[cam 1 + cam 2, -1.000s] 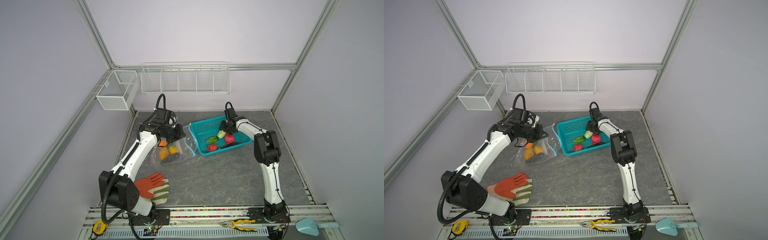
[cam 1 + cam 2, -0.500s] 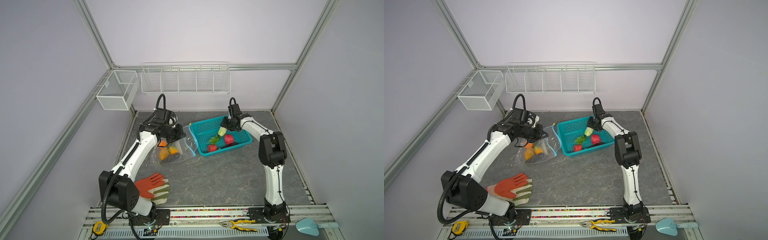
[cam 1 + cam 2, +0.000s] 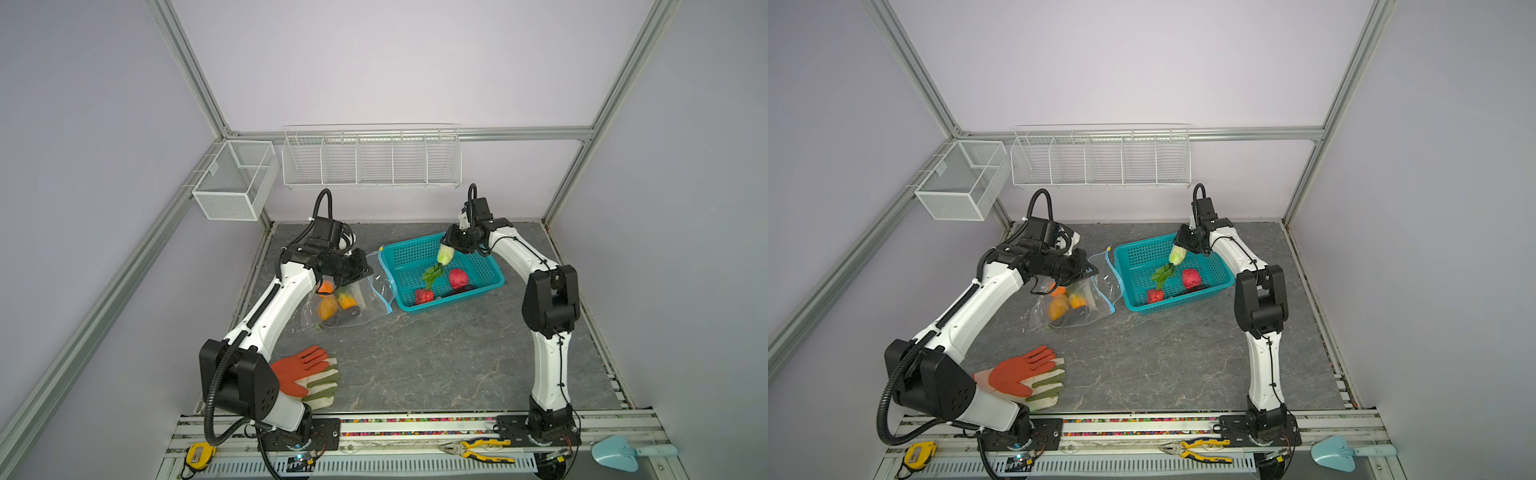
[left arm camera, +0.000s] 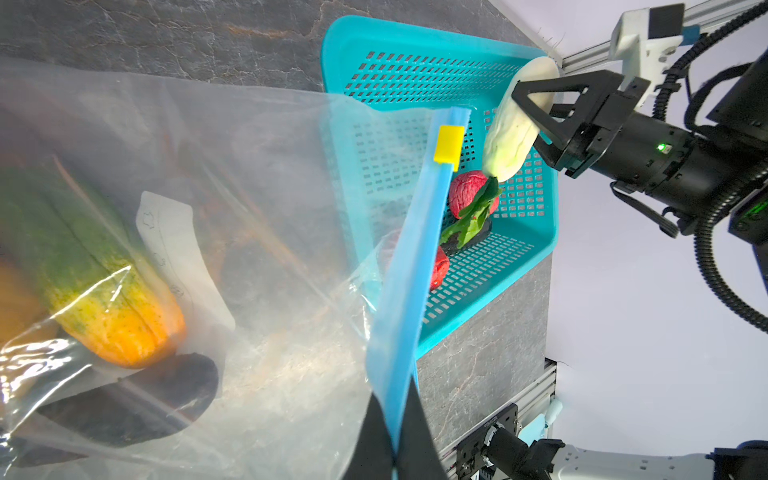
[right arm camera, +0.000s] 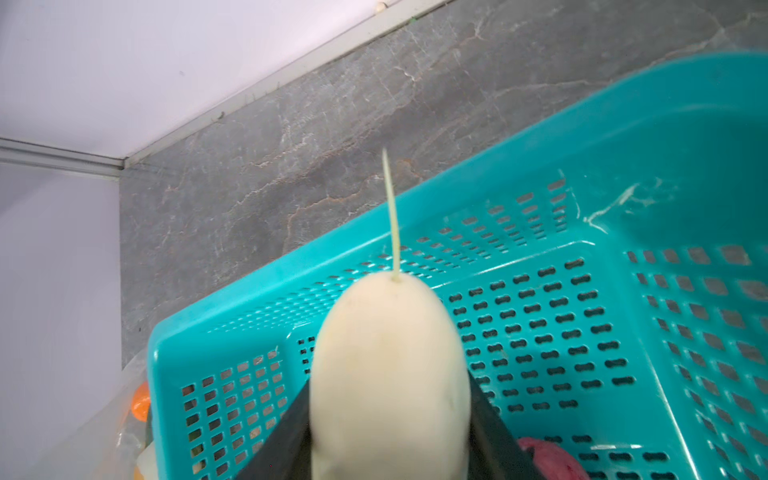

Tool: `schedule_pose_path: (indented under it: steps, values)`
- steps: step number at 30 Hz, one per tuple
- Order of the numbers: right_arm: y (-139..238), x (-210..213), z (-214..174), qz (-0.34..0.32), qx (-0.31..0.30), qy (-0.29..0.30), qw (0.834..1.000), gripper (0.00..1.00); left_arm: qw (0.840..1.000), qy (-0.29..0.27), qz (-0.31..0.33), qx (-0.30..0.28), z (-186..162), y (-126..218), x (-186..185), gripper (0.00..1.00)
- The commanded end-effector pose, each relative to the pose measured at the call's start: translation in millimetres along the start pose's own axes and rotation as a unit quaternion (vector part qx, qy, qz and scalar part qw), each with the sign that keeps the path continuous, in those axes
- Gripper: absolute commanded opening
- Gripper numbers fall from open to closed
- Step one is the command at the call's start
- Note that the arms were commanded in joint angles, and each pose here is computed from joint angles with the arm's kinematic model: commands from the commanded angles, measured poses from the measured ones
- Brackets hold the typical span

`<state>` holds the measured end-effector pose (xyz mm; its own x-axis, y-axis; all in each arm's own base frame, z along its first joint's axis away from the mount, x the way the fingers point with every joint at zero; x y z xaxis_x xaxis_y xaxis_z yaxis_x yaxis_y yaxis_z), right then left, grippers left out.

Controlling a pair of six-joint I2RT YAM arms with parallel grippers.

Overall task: Place the food in the zip-top bag and seal the zipper
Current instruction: 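Carry the radish with the right gripper to the bag mouth beside the left gripper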

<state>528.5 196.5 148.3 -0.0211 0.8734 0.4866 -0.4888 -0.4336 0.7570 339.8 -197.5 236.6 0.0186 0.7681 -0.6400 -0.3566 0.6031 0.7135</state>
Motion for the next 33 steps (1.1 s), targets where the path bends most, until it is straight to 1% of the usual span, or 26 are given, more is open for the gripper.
schedule_pose_path:
  steps: [1, 5, 10, 15, 19, 22, 24, 28, 33]
  values:
    - [26, 17, 1, 0.026, 0.015, 0.044, 0.999, 0.45, 1.0, 0.0, 0.004, 0.006, 0, -4, 6, 0.0]
    - [42, 29, -2, 0.041, 0.03, 0.095, 0.994, 0.45, 1.0, 0.0, 0.003, 0.007, 2, -6, 5, 0.0]
    - [60, 52, -17, 0.071, 0.035, 0.182, 0.98, 0.46, 1.0, -0.002, 0.0, 0.006, 5, -7, 2, 0.0]
    - [70, 82, -41, 0.106, 0.043, 0.291, 0.95, 0.42, 1.0, -0.001, 0.001, 0.006, 7, -7, 1, 0.0]
    - [74, 102, -54, 0.14, 0.052, 0.35, 0.925, 0.38, 1.0, -0.002, 0.0, 0.005, 8, -5, -1, 0.0]
    - [78, 120, -65, 0.163, 0.065, 0.388, 0.905, 0.37, 1.0, -0.003, 0.0, 0.004, 9, -4, -2, 0.0]
    - [79, 132, -76, 0.181, 0.075, 0.418, 0.887, 0.36, 1.0, -0.003, -0.001, 0.004, 9, -3, -3, 0.0]
    - [84, 154, -93, 0.214, 0.079, 0.465, 0.855, 0.34, 1.0, -0.003, -0.002, 0.001, 10, -2, -4, 0.0]
    - [85, 172, -116, 0.25, 0.106, 0.478, 0.835, 0.33, 1.0, -0.003, -0.004, 0.0, 10, -1, -5, 0.0]
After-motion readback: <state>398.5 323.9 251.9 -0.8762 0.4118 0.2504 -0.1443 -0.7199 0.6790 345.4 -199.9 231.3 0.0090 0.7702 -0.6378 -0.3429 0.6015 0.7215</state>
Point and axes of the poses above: each gripper's point midway between its finger pads, its own y axis back along the fingers, its own x axis along the line the jaws close on, z = x × y, the point moved 1 cm from there along y, back along the fingers, and after that the axes turned 2 degrees about y, right-handed, at the moved point
